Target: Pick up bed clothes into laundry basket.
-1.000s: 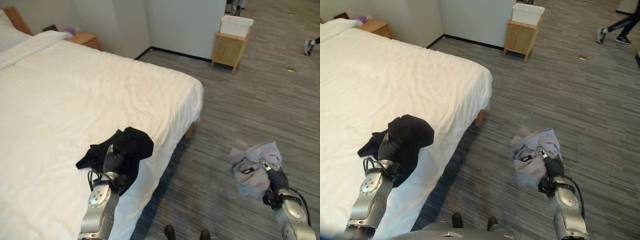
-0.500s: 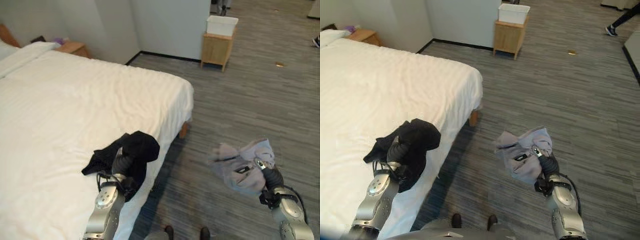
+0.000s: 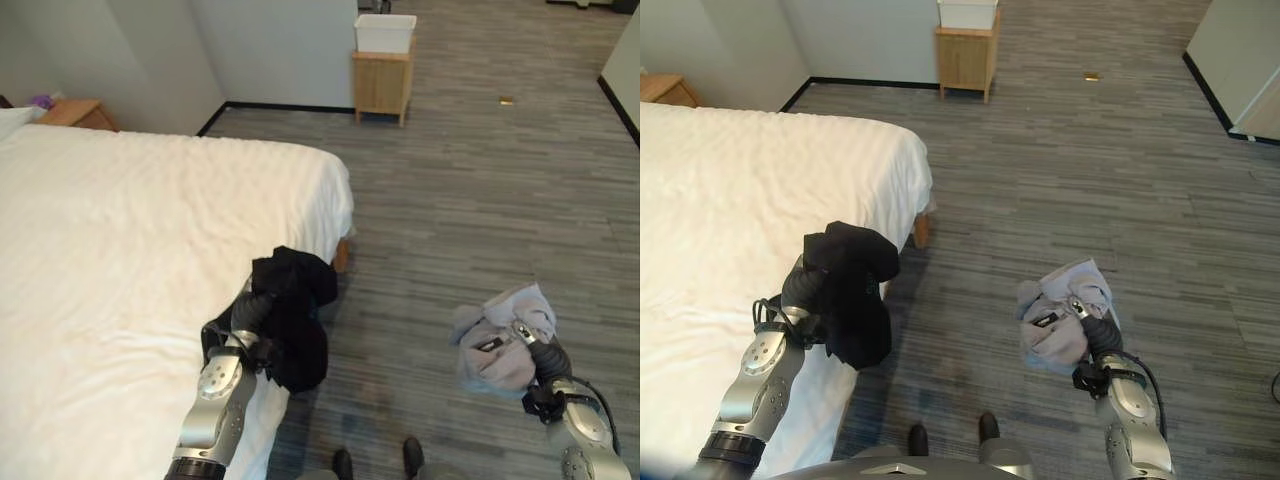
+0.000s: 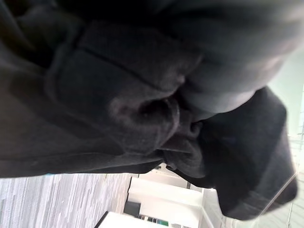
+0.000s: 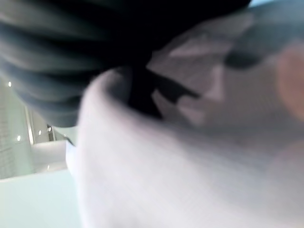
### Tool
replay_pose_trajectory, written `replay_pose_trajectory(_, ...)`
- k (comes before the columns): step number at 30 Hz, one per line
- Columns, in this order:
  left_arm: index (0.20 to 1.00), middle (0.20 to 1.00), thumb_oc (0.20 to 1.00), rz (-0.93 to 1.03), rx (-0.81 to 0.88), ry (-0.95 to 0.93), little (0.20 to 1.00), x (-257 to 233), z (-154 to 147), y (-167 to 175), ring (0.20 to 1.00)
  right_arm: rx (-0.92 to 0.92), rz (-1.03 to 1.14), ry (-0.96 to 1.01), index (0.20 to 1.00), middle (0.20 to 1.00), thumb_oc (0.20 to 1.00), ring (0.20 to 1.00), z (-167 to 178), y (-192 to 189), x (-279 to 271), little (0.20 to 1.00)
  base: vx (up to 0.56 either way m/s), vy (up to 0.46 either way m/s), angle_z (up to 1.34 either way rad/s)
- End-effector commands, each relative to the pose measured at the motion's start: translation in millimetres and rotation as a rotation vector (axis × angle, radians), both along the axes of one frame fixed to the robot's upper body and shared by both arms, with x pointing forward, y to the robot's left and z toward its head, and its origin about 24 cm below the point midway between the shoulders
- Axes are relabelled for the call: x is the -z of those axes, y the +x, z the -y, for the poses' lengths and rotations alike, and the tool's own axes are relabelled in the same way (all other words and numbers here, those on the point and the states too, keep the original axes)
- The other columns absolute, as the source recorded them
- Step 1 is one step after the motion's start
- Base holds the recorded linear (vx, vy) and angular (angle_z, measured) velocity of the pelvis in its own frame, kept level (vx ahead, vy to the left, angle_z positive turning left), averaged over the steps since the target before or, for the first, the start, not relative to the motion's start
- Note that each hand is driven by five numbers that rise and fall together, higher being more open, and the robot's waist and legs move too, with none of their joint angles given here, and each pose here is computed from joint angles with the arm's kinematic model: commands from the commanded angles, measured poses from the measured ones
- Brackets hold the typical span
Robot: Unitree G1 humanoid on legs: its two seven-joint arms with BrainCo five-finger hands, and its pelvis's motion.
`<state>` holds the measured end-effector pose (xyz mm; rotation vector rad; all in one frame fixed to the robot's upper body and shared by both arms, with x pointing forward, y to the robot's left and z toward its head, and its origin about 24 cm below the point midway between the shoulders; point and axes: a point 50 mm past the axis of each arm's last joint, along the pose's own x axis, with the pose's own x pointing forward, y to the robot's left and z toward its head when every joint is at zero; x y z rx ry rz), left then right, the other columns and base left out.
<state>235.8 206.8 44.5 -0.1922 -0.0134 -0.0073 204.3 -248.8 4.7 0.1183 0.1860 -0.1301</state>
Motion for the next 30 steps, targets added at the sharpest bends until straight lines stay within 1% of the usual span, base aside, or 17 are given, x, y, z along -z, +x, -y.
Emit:
replay_pose_trajectory(1,0.200,0.200,0.200,0.127,-0.057,0.025,0.200,-23,-18,1,0.200,0.009,0.208,0.023,0.200,0.200,0.200,0.200,2,22,-36,0.200,0.05,0.029,-0.06)
replay_pose_trajectory(4,0.200,0.200,0.200,0.109,-0.118,0.023,0.200,-19,-30,-5,0.200,0.005,0.219,0.019,0.200,0.200,0.200,0.200,-1,26,-38,0.200,0.09,0.049,-0.10)
replay_pose_trajectory(9,0.200,0.200,0.200,0.098,-0.155,0.020,0.200,-18,-34,-1,0.200,-0.017,0.240,0.014,0.200,0.200,0.200,0.200,-8,33,-43,0.200,0.05,0.064,0.00)
replay_pose_trajectory(12,0.200,0.200,0.200,0.114,-0.131,0.046,0.200,-22,-31,4,0.200,-0.023,0.241,0.018,0.200,0.200,0.200,0.200,-9,32,-43,0.200,0.16,0.005,0.00)
replay_pose_trajectory(15,0.200,0.200,0.200,0.138,-0.109,0.051,0.200,-28,-27,8,0.200,-0.002,0.238,0.021,0.200,0.200,0.200,0.200,-3,28,-42,0.200,0.39,-0.076,0.11)
replay_pose_trajectory(19,0.200,0.200,0.200,0.160,-0.075,0.054,0.200,-33,-20,17,0.200,0.042,0.240,0.021,0.200,0.200,0.200,0.200,3,21,-42,0.200,0.38,-0.098,0.61)
replay_pose_trajectory(23,0.200,0.200,0.200,0.161,-0.065,0.052,0.200,-31,-16,19,0.200,0.040,0.221,0.028,0.200,0.200,0.200,0.200,3,21,-37,0.200,0.51,-0.229,0.43)
replay_pose_trajectory(27,0.200,0.200,0.200,0.150,-0.054,0.003,0.200,-28,-9,20,0.200,0.023,0.236,0.042,0.200,0.200,0.200,0.200,5,23,-40,0.200,0.45,-0.312,0.03)
replay_pose_trajectory(30,0.200,0.200,0.200,0.135,-0.039,-0.020,0.200,-26,-7,20,0.200,0.052,0.234,0.012,0.200,0.200,0.200,0.200,16,25,-45,0.200,0.47,-0.526,-0.12)
